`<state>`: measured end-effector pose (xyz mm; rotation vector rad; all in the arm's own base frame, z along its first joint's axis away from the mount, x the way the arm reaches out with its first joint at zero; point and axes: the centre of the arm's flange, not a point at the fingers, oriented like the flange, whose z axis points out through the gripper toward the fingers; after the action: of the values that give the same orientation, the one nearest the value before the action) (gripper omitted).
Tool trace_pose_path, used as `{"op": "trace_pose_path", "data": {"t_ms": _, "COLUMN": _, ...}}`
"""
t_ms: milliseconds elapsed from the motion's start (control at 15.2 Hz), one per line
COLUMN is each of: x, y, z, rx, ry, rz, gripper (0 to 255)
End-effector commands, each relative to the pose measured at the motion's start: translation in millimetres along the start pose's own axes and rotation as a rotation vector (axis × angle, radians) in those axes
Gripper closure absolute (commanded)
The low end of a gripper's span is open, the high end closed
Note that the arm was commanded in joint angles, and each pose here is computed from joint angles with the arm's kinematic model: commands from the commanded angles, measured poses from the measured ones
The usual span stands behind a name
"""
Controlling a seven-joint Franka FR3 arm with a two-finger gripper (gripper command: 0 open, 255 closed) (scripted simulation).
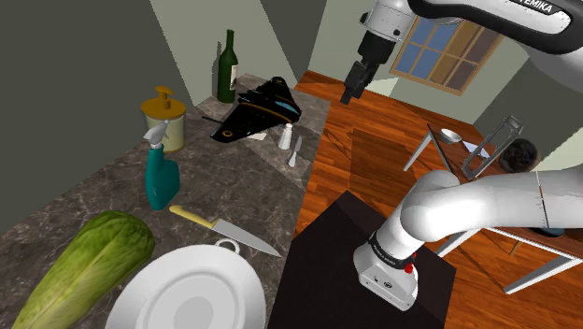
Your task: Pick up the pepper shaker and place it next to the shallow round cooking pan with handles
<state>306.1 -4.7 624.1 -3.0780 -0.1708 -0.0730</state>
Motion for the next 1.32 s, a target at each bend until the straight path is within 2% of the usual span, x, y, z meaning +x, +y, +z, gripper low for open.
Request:
{"op": "trace_pose_path", "data": {"t_ms": 0, "x": 0, "y": 0, "z": 0, "rx": 0.0, "ry": 0.0, "rz": 0.0, "gripper": 0}}
{"op": "trace_pose_path", "data": {"t_ms": 1254, "x": 147, "y": 78, "z": 172, "rx": -0.105, "ry": 0.073, "rz": 0.035, "gripper": 0}}
